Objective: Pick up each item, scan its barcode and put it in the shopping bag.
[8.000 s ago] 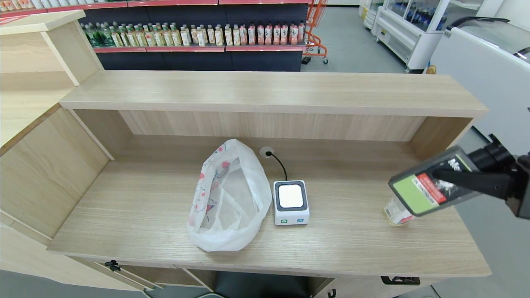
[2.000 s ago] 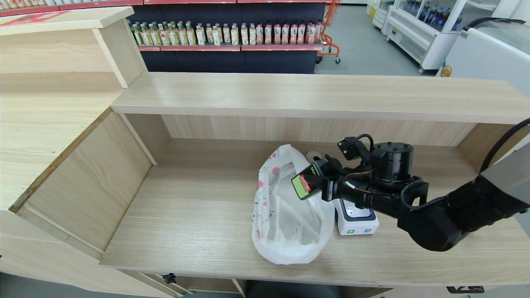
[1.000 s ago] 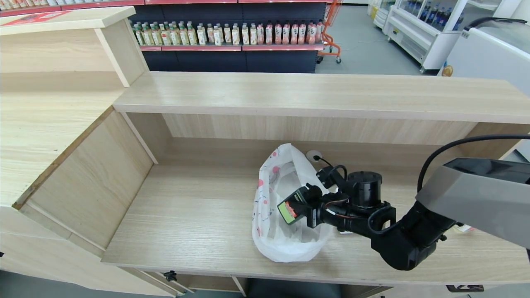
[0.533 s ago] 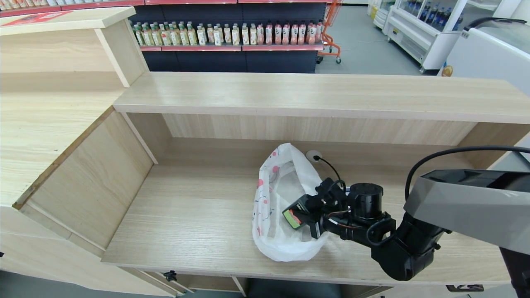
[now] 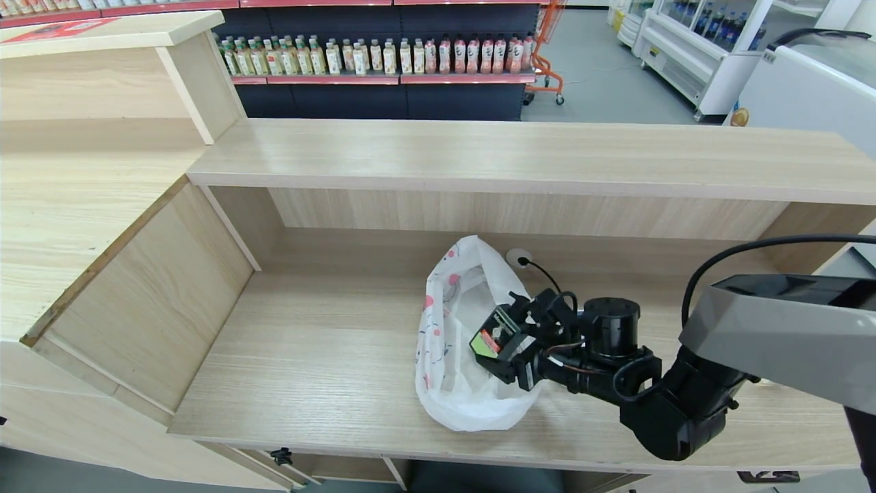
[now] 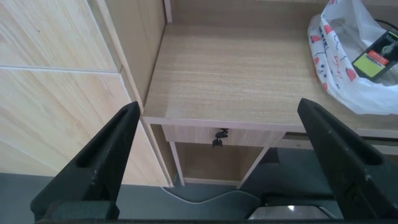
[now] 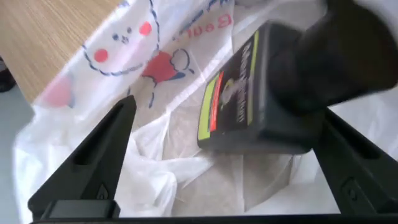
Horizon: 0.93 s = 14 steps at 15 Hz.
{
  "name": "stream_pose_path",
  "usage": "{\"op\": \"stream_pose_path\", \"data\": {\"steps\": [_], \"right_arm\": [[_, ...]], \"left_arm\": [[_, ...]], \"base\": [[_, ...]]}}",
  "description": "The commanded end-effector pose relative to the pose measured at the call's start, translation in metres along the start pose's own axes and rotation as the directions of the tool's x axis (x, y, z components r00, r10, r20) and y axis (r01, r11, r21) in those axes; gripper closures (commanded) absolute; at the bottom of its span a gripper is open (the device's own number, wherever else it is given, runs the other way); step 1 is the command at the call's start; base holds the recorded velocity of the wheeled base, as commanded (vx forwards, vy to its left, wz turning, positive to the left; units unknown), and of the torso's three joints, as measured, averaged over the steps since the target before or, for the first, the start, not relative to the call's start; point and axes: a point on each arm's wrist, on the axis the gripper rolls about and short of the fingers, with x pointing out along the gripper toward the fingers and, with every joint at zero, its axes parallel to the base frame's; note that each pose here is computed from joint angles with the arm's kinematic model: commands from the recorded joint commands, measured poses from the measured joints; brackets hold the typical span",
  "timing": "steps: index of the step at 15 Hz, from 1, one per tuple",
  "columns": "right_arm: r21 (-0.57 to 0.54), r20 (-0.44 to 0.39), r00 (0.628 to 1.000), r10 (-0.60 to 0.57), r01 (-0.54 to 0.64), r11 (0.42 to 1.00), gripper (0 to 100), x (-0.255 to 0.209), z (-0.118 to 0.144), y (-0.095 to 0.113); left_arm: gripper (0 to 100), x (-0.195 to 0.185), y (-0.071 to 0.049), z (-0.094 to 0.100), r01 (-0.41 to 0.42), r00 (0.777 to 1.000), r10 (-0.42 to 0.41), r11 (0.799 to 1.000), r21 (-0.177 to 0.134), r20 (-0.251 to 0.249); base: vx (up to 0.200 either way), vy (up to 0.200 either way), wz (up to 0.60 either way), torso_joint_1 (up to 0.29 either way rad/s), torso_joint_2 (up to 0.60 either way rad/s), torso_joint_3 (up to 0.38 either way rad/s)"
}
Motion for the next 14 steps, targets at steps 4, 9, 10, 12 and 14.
{"op": "stream_pose_path", "data": {"steps": [4, 9, 10, 12, 14], "right_arm": [[0.019, 0.108, 0.993, 0.048, -0.05, 0.999, 0, -0.063, 0.08, 0.014], [0.033, 0.057, 0.995, 0.085, -0.087, 0.996, 0, -0.061, 0.068, 0.026], [0.036, 0.046, 0.995, 0.094, -0.095, 0.995, 0, -0.059, 0.064, 0.028], [0.034, 0.056, 0.995, 0.085, -0.087, 0.996, 0, -0.063, 0.067, 0.026], [0.024, 0.088, 0.994, 0.062, -0.064, 0.998, 0, -0.074, 0.078, 0.021]], "left_arm": [[0, 0.0, 0.0, 0.0, 0.001, 1.0, -0.001, 1.0, 0.0, -0.001], [0, 0.0, 0.0, 0.0, 0.001, 1.0, -0.001, 1.0, 0.0, -0.001], [0, 0.0, 0.0, 0.0, 0.001, 1.0, -0.001, 1.0, 0.0, 0.0], [0, 0.0, 0.0, 0.0, 0.001, 1.0, -0.001, 1.0, 0.0, -0.001], [0, 0.0, 0.0, 0.0, 0.001, 1.0, -0.001, 1.0, 0.0, -0.001]], "base": [[0.0, 0.0, 0.0, 0.0, 0.0, 0.0], [0.0, 0.0, 0.0, 0.0, 0.0, 0.0], [0.0, 0.0, 0.0, 0.0, 0.0, 0.0], [0.0, 0.0, 0.0, 0.0, 0.0, 0.0], [0.0, 0.0, 0.0, 0.0, 0.0, 0.0]]}}
